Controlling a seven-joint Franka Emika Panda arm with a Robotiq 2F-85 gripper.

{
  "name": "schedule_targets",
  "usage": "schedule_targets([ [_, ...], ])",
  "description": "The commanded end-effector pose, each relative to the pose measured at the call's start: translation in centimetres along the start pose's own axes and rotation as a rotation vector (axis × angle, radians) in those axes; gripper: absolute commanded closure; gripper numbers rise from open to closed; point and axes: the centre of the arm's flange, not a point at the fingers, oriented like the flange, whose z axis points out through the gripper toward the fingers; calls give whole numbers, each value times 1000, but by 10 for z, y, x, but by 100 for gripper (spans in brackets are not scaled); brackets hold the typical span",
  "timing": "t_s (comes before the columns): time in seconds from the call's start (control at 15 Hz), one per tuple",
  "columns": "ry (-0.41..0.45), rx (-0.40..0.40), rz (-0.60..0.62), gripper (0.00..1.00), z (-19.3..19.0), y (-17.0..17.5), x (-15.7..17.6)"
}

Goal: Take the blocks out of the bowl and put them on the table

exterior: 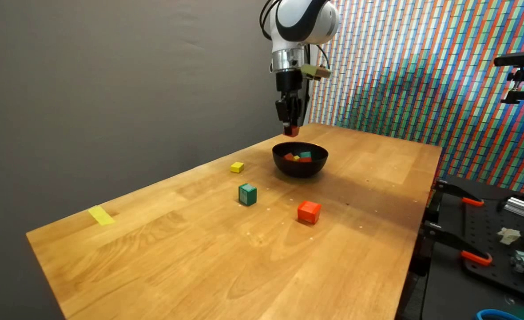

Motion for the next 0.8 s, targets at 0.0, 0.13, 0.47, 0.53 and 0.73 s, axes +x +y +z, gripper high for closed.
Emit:
schedule_targets([
  [0.0,-37,84,104,82,-32,15,-79],
  [0.13,-98,108,211,82,-10,28,-112],
  [0.47,-195,62,489,82,64,63,-169],
  [0.53,-197,58,545,82,81,68,-176],
  [0.73,-181,36,670,82,114,73,-186],
])
